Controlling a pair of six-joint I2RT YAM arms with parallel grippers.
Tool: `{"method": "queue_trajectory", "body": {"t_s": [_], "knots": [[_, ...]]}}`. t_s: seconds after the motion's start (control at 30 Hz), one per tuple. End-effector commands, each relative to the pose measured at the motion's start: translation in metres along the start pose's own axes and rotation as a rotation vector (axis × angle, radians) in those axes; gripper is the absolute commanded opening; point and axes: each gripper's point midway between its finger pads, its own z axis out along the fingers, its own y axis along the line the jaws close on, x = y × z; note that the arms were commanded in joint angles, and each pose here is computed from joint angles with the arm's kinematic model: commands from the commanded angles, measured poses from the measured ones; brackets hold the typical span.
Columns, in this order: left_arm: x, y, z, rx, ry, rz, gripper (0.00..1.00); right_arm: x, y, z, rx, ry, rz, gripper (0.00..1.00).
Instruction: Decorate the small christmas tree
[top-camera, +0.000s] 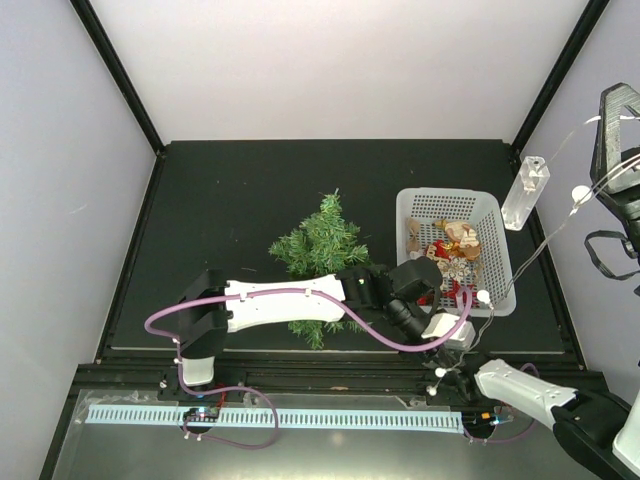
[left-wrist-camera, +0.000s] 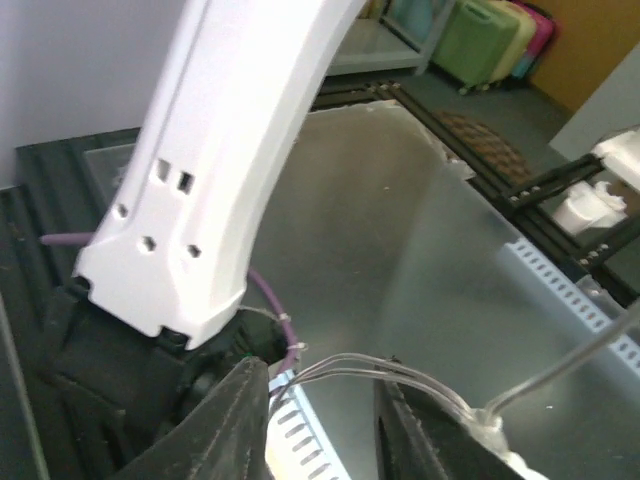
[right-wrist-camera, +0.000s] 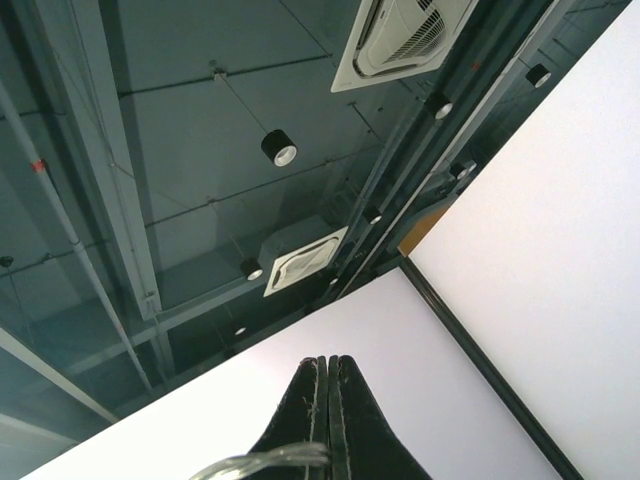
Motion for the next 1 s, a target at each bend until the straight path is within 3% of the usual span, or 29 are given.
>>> {"method": "queue_trajectory", "body": {"t_s": [0.0,0.07,0.13,0.2,0.33,0.53,0.6,0.67,0.73,0.87,0.97], "knots": [[-0.022,-0.035,-0.008,0.134,-0.038,0.052,0.28,-0.005,0.01,-0.006,-0.037,-0.019,0.002,0.01],[-0.024,-0.045,-0.011,0.168,-0.04,0.057,0.32,-0.005,0.01,-0.007,-0.041,-0.022,0.002,0.01],[-0.027,-0.05,-0.012,0.182,-0.043,0.062,0.48,-0.003,0.007,-0.007,-0.041,-0.02,0.007,0.01],[-0.03,-0.055,-0.014,0.197,-0.053,0.065,0.54,-0.002,0.007,-0.006,-0.044,-0.017,0.011,0.01],[-0.043,-0.065,-0.02,0.239,-0.092,0.061,0.53,-0.002,0.007,-0.005,-0.047,-0.017,0.015,0.01],[-0.059,-0.079,-0.026,0.285,-0.12,0.068,0.39,-0.002,0.006,-0.007,-0.041,-0.023,0.016,0.01],[-0.059,-0.083,-0.026,0.301,-0.12,0.066,0.42,-0.003,0.006,-0.008,-0.041,-0.026,0.017,0.01],[-0.059,-0.086,-0.025,0.309,-0.118,0.067,0.55,-0.003,0.007,-0.008,-0.045,-0.028,0.02,0.01],[-0.06,-0.089,-0.024,0.315,-0.117,0.076,0.62,-0.003,0.007,-0.008,-0.045,-0.027,0.02,0.01],[-0.06,-0.089,-0.02,0.315,-0.113,0.075,0.67,-0.003,0.007,-0.008,-0.046,-0.027,0.025,0.01],[-0.061,-0.086,-0.018,0.301,-0.109,0.076,0.65,-0.002,0.007,-0.007,-0.048,-0.024,0.028,0.01]]}}
